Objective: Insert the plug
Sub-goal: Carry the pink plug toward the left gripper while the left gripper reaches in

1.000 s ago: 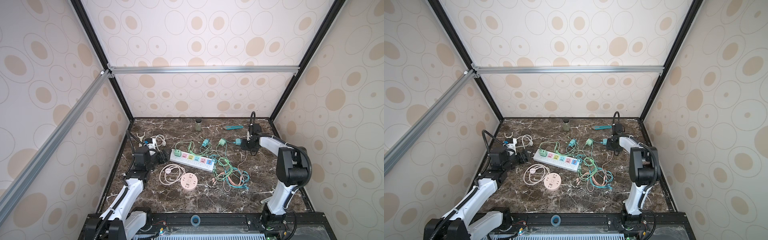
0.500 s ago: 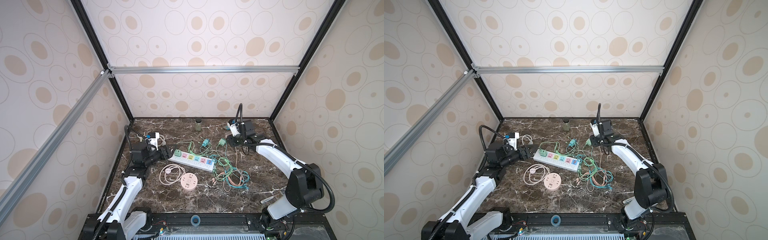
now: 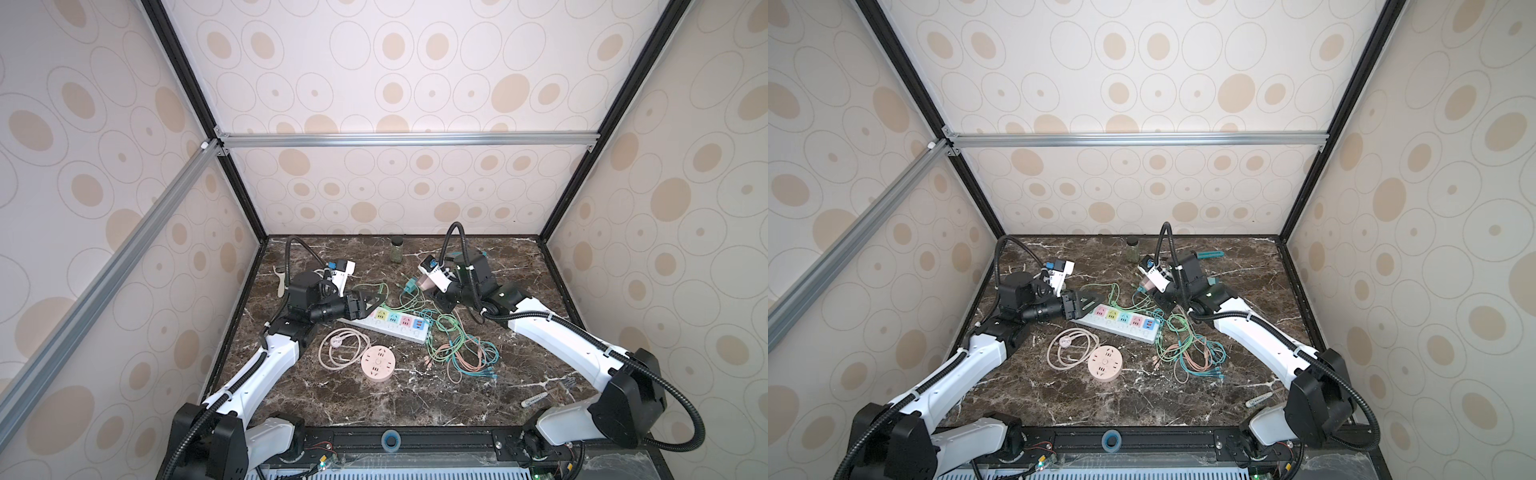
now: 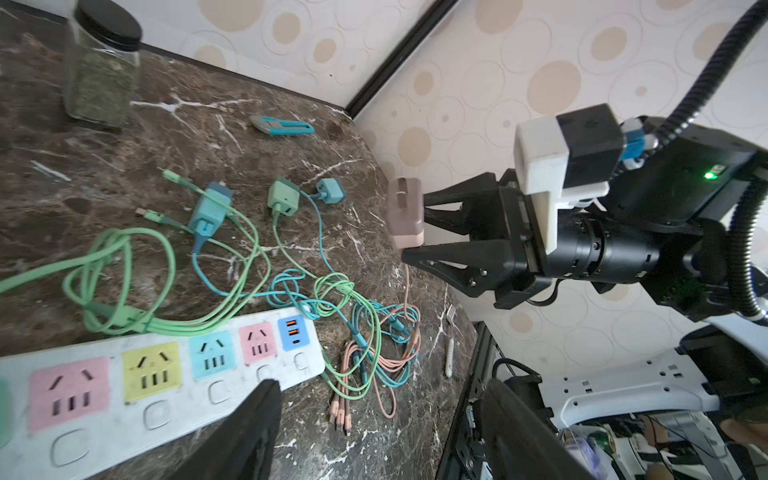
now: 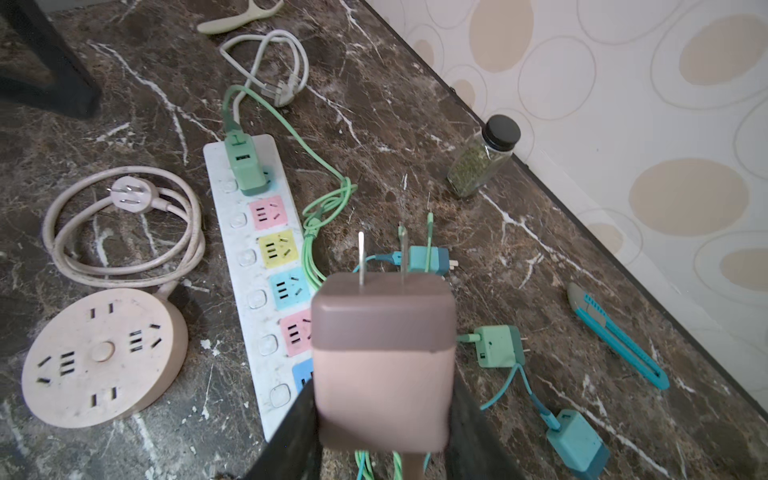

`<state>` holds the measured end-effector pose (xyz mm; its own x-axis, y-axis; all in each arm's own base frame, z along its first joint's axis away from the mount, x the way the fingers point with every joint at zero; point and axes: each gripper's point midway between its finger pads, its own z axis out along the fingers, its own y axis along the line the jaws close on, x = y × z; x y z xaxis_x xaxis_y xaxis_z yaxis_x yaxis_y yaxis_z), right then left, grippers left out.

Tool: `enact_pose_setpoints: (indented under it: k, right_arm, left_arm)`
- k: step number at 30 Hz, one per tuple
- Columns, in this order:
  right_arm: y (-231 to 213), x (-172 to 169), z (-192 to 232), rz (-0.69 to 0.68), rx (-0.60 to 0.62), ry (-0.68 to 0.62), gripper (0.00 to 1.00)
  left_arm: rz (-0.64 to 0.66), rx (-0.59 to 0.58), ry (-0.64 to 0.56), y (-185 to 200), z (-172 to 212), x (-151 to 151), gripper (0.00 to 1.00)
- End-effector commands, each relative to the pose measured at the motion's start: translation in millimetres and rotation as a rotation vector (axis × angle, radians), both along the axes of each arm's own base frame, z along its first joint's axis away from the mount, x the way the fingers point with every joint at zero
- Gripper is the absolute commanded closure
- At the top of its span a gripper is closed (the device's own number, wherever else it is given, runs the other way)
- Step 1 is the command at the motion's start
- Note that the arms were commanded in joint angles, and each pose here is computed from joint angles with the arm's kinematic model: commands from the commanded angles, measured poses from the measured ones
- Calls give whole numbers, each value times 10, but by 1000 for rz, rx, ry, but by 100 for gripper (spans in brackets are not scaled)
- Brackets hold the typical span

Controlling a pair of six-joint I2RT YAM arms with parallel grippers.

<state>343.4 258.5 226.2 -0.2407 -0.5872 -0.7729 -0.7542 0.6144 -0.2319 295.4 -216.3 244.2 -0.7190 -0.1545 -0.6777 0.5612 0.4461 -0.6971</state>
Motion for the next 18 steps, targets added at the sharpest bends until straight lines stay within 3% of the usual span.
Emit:
enact_pose_setpoints:
  k: [1, 18]
  right_arm:
    - [139, -88, 190, 80, -5, -98, 72]
    - [746, -453, 391, 246, -7, -197, 72]
  left_arm:
    - [-53, -18, -86, -142, 258, -19, 23]
    - [-91, -19, -71, -380, 220, 4, 22]
